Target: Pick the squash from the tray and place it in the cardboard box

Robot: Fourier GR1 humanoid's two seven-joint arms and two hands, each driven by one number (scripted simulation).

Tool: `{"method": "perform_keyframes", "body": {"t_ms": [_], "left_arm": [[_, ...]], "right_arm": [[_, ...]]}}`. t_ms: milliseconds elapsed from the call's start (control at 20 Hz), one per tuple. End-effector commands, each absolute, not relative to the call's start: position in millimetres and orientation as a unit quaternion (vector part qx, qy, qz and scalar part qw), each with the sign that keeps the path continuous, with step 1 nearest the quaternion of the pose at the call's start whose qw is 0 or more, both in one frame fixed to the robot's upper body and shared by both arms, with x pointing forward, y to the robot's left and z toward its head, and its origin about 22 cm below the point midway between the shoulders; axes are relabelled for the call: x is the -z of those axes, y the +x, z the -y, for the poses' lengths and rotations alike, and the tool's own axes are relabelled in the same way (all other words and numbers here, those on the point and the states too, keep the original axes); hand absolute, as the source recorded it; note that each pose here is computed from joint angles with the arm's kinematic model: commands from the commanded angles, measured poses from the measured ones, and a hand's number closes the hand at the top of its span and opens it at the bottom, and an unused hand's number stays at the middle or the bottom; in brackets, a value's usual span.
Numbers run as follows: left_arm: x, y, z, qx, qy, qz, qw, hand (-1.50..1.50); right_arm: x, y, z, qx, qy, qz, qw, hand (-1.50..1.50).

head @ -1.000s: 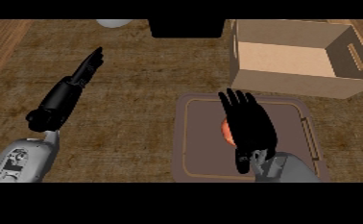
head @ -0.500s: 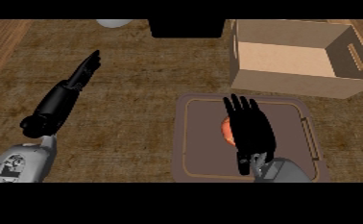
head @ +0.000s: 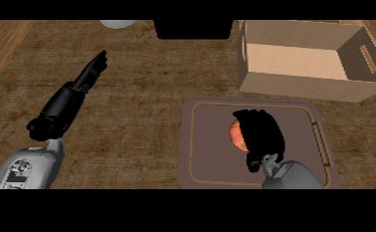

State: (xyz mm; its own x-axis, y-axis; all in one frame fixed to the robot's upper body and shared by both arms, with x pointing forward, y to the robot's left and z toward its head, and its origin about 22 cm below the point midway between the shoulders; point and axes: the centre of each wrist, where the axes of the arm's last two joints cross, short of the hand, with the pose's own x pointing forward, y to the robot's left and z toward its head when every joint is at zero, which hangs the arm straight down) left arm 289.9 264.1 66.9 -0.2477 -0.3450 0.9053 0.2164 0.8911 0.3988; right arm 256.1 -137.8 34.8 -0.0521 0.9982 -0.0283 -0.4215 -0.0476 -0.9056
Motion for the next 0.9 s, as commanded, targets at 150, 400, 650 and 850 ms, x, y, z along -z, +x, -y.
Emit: {"method": "perform_keyframes", "body": {"t_ms": [150,400,650,850], "left_arm": [[-74,291,-264,0.229,0.051,0.758,0.608,0.00],[-52,289,-274,0.226,0.037,0.759,0.610,0.00],[-60,290,-257,0.234,0.027,0.761,0.605,0.00],[-70,295,-270,0.237,0.040,0.760,0.603,0.00]], "right_arm": [[-8,258,148,-0.633,-0.390,0.444,0.501,1.50],[-19,272,119,-0.625,-0.406,0.464,0.479,1.50],[-17,235,115,-0.742,-0.139,0.573,0.320,1.50],[-48,237,128,-0.733,-0.056,0.641,0.221,1.50]]}}
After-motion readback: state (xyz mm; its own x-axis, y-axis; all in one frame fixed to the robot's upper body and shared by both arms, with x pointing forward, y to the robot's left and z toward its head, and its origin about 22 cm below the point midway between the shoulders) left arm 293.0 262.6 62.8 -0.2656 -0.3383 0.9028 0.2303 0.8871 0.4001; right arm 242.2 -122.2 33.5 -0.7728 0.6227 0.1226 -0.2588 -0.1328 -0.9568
